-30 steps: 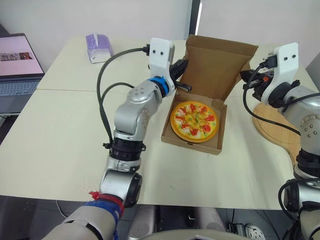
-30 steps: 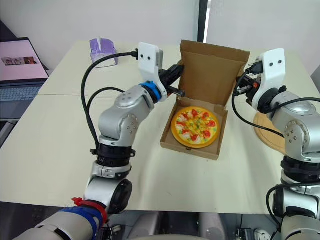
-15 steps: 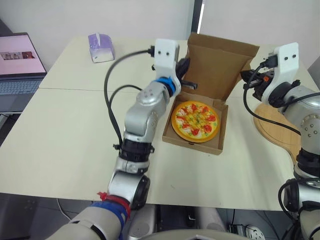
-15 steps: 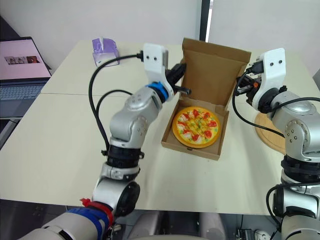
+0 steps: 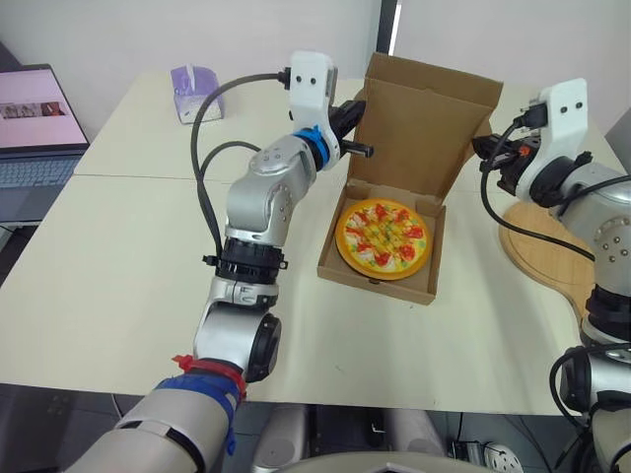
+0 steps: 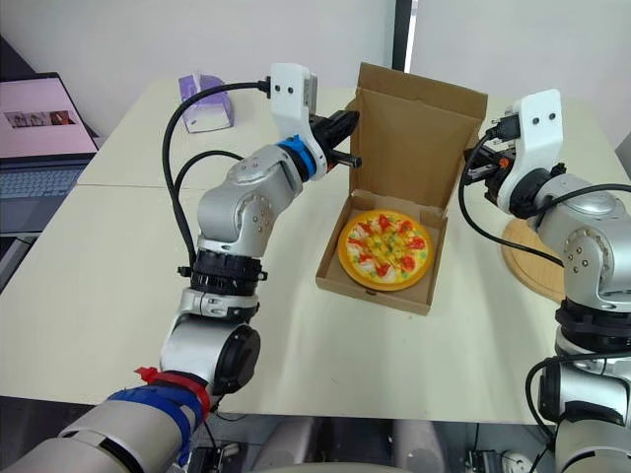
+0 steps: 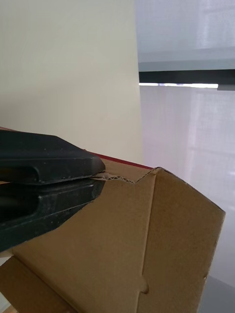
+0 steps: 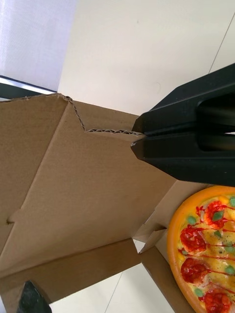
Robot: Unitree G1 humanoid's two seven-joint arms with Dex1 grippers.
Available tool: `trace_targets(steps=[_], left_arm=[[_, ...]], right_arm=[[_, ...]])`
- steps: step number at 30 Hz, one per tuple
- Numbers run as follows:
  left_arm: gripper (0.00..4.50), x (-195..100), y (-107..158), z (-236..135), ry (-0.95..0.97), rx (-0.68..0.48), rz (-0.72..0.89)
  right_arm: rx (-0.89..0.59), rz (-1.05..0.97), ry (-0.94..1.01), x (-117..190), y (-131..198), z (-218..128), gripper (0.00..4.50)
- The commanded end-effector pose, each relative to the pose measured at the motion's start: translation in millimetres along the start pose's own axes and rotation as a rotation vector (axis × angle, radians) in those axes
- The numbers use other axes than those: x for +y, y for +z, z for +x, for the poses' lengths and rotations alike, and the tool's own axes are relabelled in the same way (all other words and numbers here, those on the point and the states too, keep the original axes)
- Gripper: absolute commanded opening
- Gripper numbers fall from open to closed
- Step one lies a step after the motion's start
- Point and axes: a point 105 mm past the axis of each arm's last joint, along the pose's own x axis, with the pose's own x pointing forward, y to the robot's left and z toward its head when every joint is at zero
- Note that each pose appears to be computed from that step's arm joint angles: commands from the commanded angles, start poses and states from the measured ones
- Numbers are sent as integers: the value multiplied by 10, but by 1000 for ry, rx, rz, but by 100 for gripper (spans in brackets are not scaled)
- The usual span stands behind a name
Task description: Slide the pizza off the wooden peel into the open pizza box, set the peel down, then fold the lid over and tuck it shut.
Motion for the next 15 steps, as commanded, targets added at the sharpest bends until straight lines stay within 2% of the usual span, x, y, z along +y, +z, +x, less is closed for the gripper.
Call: trace_targets(steps=[1, 8, 15], left_arm=[[0, -263, 147, -32, -60, -57, 10], [0, -436, 88, -136, -82, -59, 1], [0, -431, 159, -280, -79, -85, 18]], right_arm=[[-53, -8, 35, 122, 125, -58, 2], [-47, 15, 51, 222, 94, -97, 2], [-46, 31, 56, 284, 89, -147, 2]])
